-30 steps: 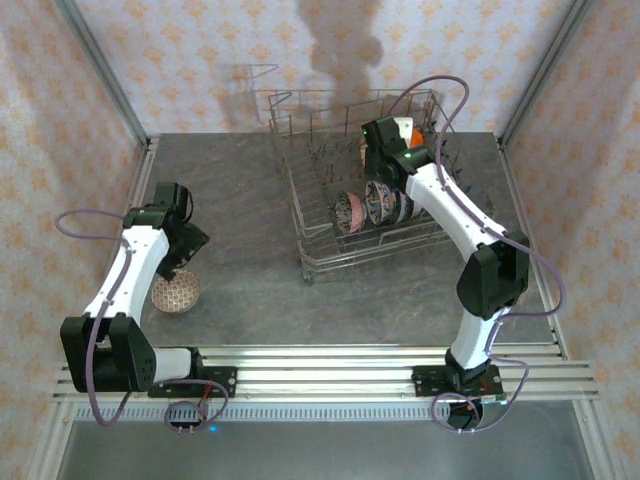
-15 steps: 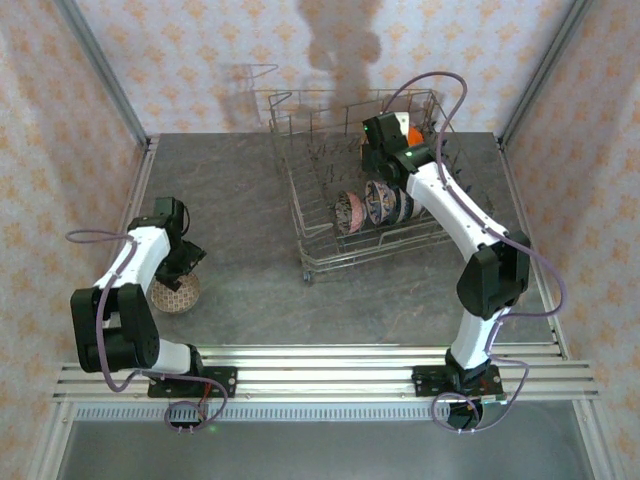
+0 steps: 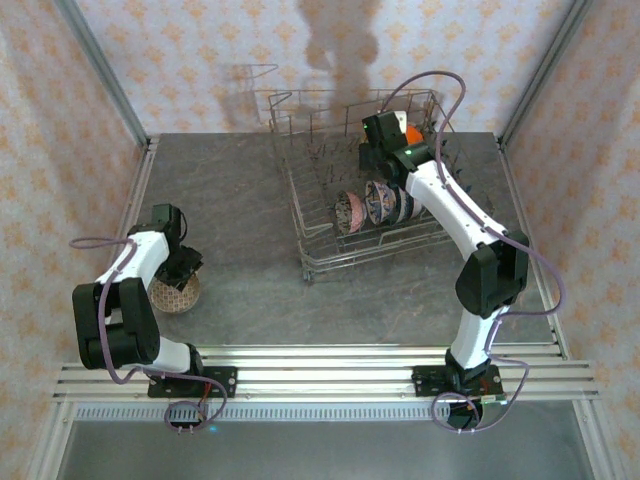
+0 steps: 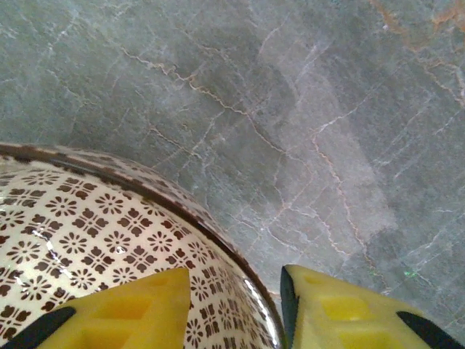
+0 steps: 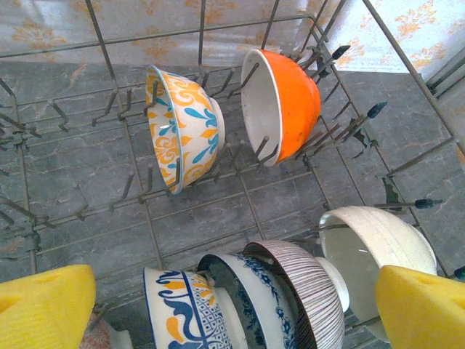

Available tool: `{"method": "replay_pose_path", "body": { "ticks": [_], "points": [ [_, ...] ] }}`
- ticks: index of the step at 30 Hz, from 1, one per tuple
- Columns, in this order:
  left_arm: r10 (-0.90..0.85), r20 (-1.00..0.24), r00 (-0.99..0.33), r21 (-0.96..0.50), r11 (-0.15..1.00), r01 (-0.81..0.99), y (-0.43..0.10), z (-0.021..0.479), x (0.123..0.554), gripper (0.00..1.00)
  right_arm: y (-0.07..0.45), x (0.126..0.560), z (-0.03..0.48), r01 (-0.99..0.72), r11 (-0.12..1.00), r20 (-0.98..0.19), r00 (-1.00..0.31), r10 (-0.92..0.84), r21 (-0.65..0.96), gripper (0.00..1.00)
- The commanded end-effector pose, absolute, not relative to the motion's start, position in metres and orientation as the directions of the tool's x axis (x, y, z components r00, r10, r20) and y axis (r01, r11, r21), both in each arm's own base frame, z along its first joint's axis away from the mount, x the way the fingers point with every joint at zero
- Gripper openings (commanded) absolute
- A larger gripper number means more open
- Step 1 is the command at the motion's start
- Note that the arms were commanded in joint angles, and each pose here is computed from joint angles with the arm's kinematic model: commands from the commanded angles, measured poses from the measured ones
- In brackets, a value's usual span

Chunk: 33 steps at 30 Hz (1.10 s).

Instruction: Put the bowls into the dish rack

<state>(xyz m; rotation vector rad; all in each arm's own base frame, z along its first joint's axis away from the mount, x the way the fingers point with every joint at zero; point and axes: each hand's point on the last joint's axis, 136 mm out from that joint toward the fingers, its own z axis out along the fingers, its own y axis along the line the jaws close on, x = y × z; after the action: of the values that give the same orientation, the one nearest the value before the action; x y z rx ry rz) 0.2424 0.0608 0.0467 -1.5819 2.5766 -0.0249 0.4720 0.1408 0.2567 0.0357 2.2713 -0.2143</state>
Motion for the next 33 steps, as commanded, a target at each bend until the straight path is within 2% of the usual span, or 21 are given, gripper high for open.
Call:
{"method": "replay_pose_path", "body": {
  "ticks": [1,10,15,17,25,33],
  "points": [
    [-0.886,-0.079,-0.457,-0.074,0.462,-0.884,0.062,0.041,0.239,0.34,0.137,0.472,0.257,0.115,0.983,-0.746,-0.665,-0.033,-0.145,0.98],
    [-0.889,-0.063,-0.453,-0.105,0.457,-0.883,0.056,0.04,0.238,0.13,0.144,0.473,0.258,0.099,0.987,-0.739,-0.673,-0.029,-0.129,0.97],
    [-0.904,-0.072,-0.421,-0.157,0.427,-0.89,0.053,0.048,0.24,0.07,0.146,0.472,0.259,0.093,0.988,-0.739,-0.673,-0.03,-0.124,0.96],
    [-0.91,-0.076,-0.407,-0.192,0.414,-0.89,0.05,0.054,0.243,0.0,0.147,0.473,0.26,0.093,0.988,-0.738,-0.675,-0.029,-0.124,0.96],
    [-0.956,-0.127,-0.263,-0.409,0.292,-0.864,0.043,0.101,0.266,0.0,0.158,0.476,0.266,0.072,0.992,-0.733,-0.68,-0.025,-0.1,0.94],
    [-0.95,-0.24,-0.201,-0.621,0.309,-0.72,0.013,0.194,0.311,0.0,0.177,0.474,0.28,0.002,0.999,-0.741,-0.67,-0.038,-0.052,0.85]
  ]
}}
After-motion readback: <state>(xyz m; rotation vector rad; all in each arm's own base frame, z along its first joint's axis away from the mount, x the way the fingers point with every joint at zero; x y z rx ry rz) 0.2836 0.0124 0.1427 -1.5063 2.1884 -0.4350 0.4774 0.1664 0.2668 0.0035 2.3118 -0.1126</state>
